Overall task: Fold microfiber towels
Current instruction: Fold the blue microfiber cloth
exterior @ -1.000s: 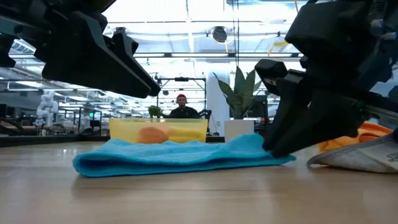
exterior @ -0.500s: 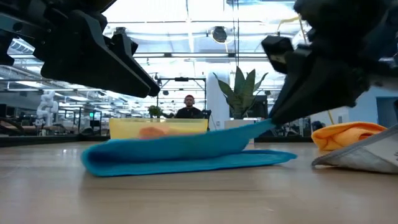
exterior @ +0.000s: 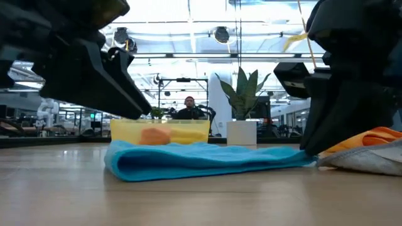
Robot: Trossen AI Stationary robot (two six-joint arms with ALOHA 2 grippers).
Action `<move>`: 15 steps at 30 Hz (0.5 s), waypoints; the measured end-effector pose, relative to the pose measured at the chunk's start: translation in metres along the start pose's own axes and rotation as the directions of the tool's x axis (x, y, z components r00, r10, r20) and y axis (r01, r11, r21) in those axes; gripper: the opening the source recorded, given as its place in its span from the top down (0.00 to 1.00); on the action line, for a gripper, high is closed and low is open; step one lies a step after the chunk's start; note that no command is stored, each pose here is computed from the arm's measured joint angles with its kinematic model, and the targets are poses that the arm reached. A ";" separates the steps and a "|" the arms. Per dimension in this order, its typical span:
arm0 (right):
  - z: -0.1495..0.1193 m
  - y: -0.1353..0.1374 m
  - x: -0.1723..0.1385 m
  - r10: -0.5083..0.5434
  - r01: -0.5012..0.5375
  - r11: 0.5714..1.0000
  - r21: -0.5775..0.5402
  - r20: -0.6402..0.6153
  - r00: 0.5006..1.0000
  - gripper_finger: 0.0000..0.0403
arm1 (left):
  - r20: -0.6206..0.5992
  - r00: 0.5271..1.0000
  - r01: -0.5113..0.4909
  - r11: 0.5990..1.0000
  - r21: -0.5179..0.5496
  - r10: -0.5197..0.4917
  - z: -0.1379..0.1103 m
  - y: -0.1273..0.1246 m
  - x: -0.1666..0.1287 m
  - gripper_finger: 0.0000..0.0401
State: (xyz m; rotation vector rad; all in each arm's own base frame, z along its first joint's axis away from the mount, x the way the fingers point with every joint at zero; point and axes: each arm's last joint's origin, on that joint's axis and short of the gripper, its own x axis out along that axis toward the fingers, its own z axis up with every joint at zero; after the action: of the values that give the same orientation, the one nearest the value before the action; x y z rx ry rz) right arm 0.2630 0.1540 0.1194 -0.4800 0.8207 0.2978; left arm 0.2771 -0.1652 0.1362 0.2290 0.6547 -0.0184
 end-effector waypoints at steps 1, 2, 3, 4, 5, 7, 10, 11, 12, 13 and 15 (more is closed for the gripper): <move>0.000 0.000 0.000 0.000 0.000 1.000 -0.002 0.005 1.000 1.00 | -0.015 1.000 -0.006 1.000 -0.005 0.006 -0.001 0.001 0.000 0.63; 0.001 0.000 0.000 -0.001 0.001 1.000 -0.006 0.008 1.000 1.00 | -0.032 0.999 -0.013 1.000 -0.009 0.013 -0.003 0.002 0.001 0.63; 0.001 0.000 0.000 -0.001 0.001 1.000 -0.010 0.013 1.000 1.00 | -0.054 0.998 -0.021 1.000 -0.016 0.020 -0.005 0.004 0.001 0.63; 0.002 0.000 -0.001 -0.002 0.002 1.000 -0.015 0.016 1.000 1.00 | -0.076 0.997 -0.029 0.999 -0.027 0.027 -0.007 0.005 0.001 0.63; 0.002 0.000 -0.001 -0.002 0.003 1.000 -0.016 0.016 1.000 1.00 | -0.100 0.994 -0.042 0.998 -0.040 0.038 -0.010 0.007 0.002 0.63; 0.001 0.000 -0.001 -0.003 0.003 1.000 -0.018 0.010 1.000 1.00 | -0.143 0.987 -0.080 0.995 -0.057 0.072 -0.015 0.010 0.002 0.63; 0.002 -0.001 -0.003 -0.040 0.040 0.999 -0.026 0.011 0.999 1.00 | -0.174 0.977 -0.134 0.988 -0.070 0.121 -0.019 0.012 0.001 0.63; 0.002 0.000 -0.003 -0.054 0.054 0.998 -0.030 0.012 0.998 1.00 | -0.179 0.976 -0.141 0.987 -0.073 0.126 -0.019 0.012 0.001 0.63; 0.002 0.000 -0.003 -0.061 0.062 0.998 -0.033 0.010 0.998 1.00 | -0.182 0.975 -0.143 0.987 -0.076 0.127 -0.020 0.012 0.001 0.63; 0.002 0.000 -0.004 -0.068 0.068 0.997 -0.037 0.008 0.998 1.00 | -0.183 0.975 -0.144 0.986 -0.079 0.128 -0.020 0.013 0.001 0.63; 0.002 0.001 -0.004 -0.069 0.069 0.997 -0.036 0.010 0.998 1.00 | -0.182 0.975 -0.143 0.986 -0.085 0.126 -0.020 0.012 0.000 0.63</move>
State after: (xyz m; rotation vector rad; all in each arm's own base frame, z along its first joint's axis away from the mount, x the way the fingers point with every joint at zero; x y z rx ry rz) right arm 0.2614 0.1556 0.1238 -0.5399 0.7891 0.2511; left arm 0.2663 -0.1495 0.1232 0.1814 0.8128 0.1659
